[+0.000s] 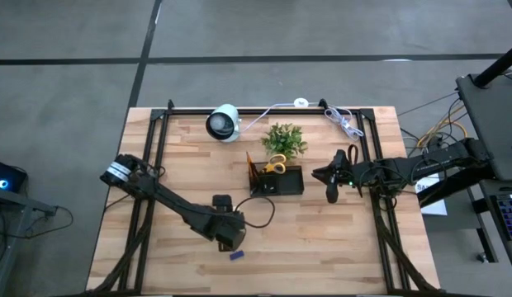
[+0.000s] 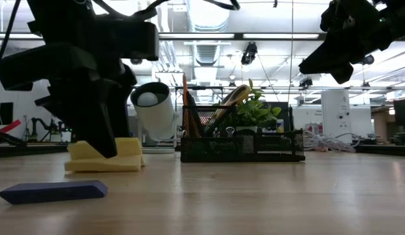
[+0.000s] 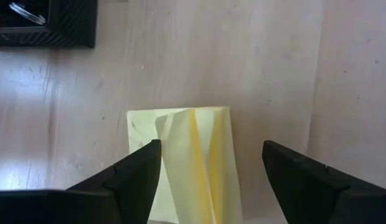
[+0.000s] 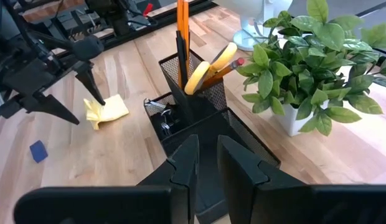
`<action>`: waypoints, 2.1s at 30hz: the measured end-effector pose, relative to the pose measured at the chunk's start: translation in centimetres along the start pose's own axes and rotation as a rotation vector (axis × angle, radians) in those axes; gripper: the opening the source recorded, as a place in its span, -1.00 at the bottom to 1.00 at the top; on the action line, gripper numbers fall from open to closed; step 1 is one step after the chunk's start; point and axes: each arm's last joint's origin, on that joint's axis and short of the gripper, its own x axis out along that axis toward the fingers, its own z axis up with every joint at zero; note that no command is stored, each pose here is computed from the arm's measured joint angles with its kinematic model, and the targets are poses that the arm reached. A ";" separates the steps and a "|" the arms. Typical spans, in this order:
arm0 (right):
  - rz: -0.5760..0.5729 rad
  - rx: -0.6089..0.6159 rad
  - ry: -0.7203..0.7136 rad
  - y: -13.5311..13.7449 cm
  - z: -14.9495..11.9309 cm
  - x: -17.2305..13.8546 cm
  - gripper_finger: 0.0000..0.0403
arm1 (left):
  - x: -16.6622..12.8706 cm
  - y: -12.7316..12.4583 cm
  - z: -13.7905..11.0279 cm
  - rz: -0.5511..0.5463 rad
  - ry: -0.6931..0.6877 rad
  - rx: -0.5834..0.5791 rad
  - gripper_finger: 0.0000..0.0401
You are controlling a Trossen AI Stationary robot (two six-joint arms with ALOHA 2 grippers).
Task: Pick and place office supplies into organizer
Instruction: Put the yellow sticky notes into the black desk organizer
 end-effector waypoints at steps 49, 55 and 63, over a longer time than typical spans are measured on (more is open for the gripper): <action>-0.003 0.000 0.005 0.0 -0.1 0.0 -0.75 | 1.3 0.5 -0.8 -0.042 0.118 0.067 -0.99; -0.002 0.000 0.005 0.0 0.0 0.0 -0.75 | 0.0 1.1 -0.3 -0.058 0.077 0.045 -0.99; 0.057 -0.035 0.001 0.3 0.1 0.0 -0.75 | -1.4 1.6 1.1 -0.057 0.024 0.059 -0.99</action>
